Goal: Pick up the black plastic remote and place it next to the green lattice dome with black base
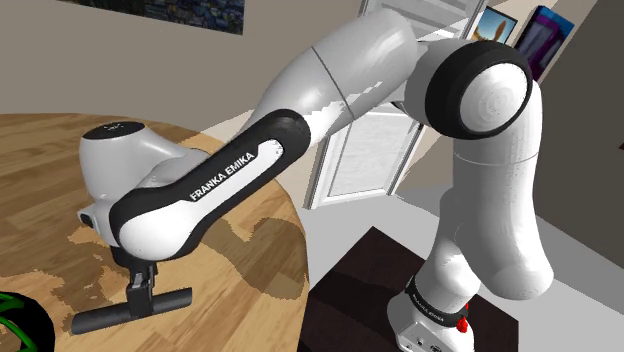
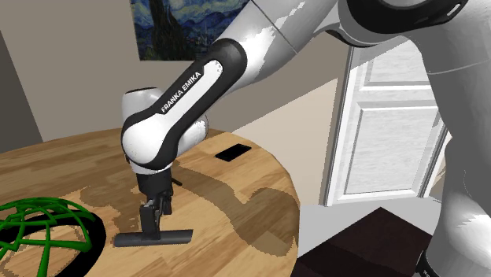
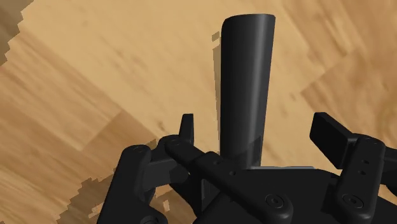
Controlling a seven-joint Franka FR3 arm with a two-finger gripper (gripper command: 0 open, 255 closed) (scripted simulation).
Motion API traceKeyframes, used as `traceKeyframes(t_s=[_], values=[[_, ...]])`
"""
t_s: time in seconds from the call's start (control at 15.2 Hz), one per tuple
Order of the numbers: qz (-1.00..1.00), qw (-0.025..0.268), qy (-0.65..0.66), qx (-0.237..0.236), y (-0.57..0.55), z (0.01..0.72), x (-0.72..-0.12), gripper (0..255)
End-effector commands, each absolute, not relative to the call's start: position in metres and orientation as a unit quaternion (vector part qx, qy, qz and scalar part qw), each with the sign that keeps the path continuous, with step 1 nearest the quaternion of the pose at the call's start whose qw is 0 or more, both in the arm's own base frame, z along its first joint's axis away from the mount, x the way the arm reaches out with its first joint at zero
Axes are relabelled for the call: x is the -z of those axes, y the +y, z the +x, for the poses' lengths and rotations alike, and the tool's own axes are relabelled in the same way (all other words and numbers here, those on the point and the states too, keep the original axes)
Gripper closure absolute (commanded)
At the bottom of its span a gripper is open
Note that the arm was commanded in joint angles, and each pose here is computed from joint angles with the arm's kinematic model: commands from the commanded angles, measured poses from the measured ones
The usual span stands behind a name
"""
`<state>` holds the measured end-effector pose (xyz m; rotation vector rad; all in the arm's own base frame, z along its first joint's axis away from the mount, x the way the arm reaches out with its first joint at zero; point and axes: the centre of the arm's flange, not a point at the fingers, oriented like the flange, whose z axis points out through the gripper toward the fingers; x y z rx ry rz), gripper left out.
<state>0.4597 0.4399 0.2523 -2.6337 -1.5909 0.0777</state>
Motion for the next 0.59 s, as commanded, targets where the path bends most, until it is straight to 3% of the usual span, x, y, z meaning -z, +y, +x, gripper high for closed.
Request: traceKeyframes(t_s=[0.0, 0.53], values=[[-0.855, 0.032, -0.517, -0.025, 0.441, 0.460, -0.277, 0], [-0.855, 0.032, -0.517, -0.025, 0.440, 0.461, -0.288, 0]])
